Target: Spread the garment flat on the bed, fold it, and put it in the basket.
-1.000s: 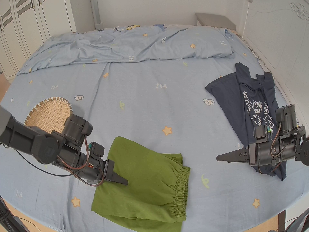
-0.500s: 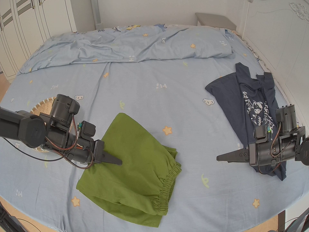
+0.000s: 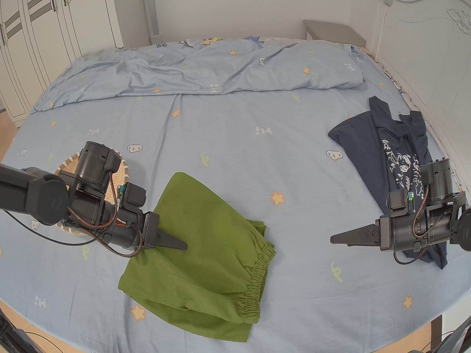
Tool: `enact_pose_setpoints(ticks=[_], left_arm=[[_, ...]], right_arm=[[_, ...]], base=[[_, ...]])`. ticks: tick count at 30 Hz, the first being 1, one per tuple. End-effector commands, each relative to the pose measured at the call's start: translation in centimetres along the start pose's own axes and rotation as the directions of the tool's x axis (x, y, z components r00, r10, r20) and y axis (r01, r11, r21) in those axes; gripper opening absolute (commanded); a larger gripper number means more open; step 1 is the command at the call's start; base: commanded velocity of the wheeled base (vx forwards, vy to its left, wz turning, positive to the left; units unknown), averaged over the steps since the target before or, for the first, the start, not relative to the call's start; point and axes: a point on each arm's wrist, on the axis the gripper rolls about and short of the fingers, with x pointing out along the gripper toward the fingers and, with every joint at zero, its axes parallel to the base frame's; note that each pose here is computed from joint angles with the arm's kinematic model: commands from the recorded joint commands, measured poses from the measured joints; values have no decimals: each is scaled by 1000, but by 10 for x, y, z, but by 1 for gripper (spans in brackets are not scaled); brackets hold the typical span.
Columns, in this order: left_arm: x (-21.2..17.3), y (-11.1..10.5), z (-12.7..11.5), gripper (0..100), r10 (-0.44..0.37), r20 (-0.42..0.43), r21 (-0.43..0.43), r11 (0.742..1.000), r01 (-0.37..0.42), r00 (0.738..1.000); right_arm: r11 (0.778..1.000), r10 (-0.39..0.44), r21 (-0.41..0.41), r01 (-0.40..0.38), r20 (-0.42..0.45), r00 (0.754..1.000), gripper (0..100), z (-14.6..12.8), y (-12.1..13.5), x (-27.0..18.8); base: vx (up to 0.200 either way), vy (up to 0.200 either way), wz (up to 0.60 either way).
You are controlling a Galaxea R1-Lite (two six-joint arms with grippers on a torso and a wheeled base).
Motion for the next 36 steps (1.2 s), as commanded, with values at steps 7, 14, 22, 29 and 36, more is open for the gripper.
enact_pose_setpoints(ticks=[7, 14, 22, 29, 36], left_arm=[[1, 0, -2, 0, 0, -7, 5, 1000, 0, 1000], [8, -12, 0, 0, 82, 11, 122, 989, -83, 997], [-4, -38, 34, 0, 118, 123, 248, 958, -146, 985], [-20, -46, 47, 0, 211, 162, 349, 902, -256, 964], [-48, -59, 34, 0, 306, 279, 406, 821, -400, 910]], right_arm=[[1000, 0, 0, 0, 0, 1000, 100, 0, 0, 0], [1000, 0, -1, 0, 1, 1000, 100, 0, 0, 0], [1000, -8, -1, 8, 4, 1000, 100, 1, -1, 0], [1000, -18, 0, 18, 21, 1000, 100, 4, -3, -3], [1000, -20, -3, 20, 23, 1000, 100, 4, -3, -3]], base=[[0, 200, 0], [0, 29, 0], [0, 0, 0], [0, 0, 0], [0, 0, 0]])
